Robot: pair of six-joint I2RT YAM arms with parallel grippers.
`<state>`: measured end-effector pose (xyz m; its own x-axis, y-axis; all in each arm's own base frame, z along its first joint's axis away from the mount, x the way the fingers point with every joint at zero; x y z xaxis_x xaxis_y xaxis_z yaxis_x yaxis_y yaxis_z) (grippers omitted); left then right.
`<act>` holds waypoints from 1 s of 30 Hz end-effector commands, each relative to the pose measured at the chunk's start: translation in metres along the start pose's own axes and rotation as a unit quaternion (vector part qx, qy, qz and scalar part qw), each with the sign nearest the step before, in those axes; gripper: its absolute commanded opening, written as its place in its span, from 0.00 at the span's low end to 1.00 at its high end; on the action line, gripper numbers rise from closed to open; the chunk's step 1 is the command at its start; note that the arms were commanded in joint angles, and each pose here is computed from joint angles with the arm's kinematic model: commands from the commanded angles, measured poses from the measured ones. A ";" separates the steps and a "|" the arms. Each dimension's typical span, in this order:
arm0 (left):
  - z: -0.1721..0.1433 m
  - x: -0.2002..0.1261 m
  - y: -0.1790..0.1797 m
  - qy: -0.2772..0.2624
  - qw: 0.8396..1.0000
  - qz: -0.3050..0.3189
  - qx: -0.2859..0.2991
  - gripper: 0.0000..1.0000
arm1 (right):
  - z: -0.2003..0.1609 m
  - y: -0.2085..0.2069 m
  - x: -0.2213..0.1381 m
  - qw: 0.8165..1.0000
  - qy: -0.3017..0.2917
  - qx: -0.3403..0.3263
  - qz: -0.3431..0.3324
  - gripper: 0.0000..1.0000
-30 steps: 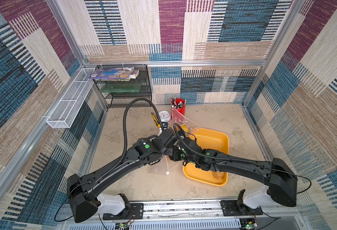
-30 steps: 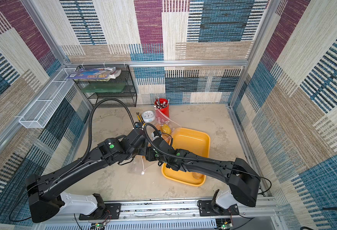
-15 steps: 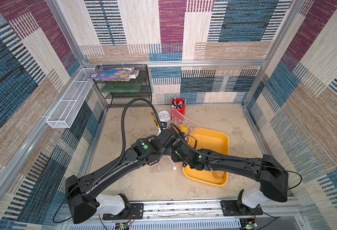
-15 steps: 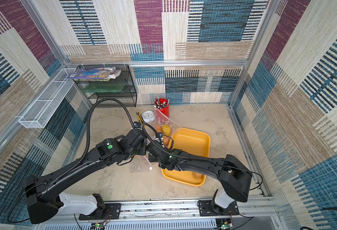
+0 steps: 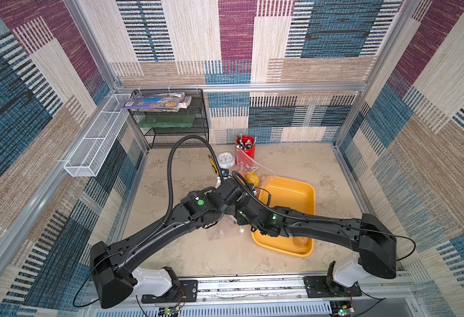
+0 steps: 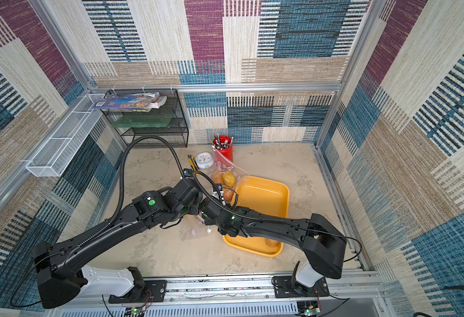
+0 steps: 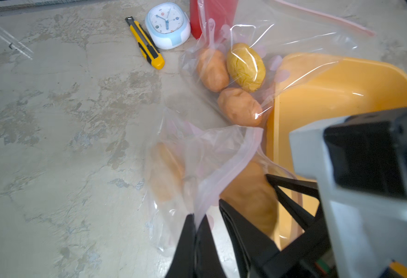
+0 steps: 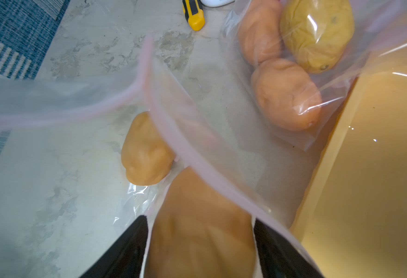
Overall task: Put the potatoes into a zipper bag and zip it
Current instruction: Place the potato into the zipper food storage bag, then pick up the potato from the basket.
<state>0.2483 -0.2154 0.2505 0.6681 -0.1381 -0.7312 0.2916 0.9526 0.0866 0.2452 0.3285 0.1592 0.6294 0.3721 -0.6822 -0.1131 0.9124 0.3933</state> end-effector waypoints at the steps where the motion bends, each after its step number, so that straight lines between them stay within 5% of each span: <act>1: 0.007 0.000 -0.004 -0.015 1.000 -0.010 0.006 0.00 | 0.007 0.015 -0.009 0.999 -0.010 -0.003 0.042 0.77; 16: 0.007 0.000 -0.003 -0.015 1.000 -0.008 0.006 0.00 | 0.037 0.015 -0.082 0.989 -0.058 0.021 0.135 1.00; 30: 0.005 0.003 -0.004 -0.012 1.000 -0.008 0.007 0.00 | 0.049 -0.023 -0.112 0.986 -0.089 0.048 0.130 0.96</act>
<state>0.2513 -0.2202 0.2513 0.6756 -0.1555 -0.7207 0.2929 0.9537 0.0688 0.2099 0.2700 0.2541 0.6865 0.5798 -0.4389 -0.2477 0.7539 0.6085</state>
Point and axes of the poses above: each gripper's point midway between its finger pads, its own x axis out along the fingers, its own y axis along the line the jaws close on, z = x × y, the point moved 2 cm from there along -x, back along the fingers, and after that the axes turned 10 degrees about x, right-handed, at the moved point
